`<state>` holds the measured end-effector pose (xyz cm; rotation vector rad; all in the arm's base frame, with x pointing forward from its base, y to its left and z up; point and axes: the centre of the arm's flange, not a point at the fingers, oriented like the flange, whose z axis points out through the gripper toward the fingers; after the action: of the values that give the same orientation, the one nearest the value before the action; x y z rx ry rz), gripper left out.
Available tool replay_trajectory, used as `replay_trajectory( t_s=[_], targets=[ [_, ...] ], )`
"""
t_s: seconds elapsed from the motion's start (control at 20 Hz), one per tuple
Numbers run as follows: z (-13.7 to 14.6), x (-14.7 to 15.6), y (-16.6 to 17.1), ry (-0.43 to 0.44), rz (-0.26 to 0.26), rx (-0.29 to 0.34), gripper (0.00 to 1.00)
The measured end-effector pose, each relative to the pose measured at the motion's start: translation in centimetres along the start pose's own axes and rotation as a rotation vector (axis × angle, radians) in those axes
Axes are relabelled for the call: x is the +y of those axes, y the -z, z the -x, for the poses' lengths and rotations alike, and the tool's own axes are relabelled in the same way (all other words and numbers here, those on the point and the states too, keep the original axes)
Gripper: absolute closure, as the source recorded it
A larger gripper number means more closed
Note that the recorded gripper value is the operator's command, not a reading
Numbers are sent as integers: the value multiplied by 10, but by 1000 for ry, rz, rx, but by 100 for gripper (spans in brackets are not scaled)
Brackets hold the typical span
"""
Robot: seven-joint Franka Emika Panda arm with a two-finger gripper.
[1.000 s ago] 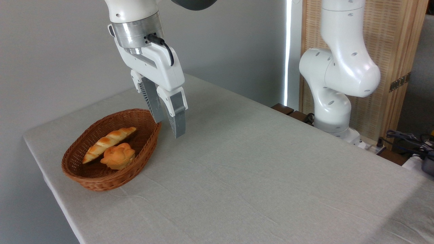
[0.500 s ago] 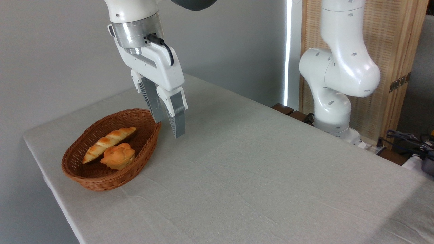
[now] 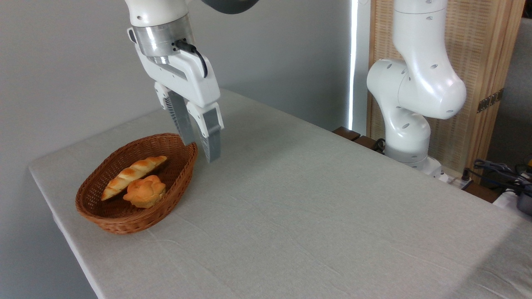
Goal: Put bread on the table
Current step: 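Move the open gripper over the braided roll in the basket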
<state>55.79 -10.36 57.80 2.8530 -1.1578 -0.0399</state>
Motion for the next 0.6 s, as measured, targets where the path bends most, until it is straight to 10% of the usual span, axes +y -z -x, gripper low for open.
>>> replay_trajectory(
  t_s=[0.6],
  targets=[
    [-119, 86, -63, 160, 40, 183, 0]
  ],
)
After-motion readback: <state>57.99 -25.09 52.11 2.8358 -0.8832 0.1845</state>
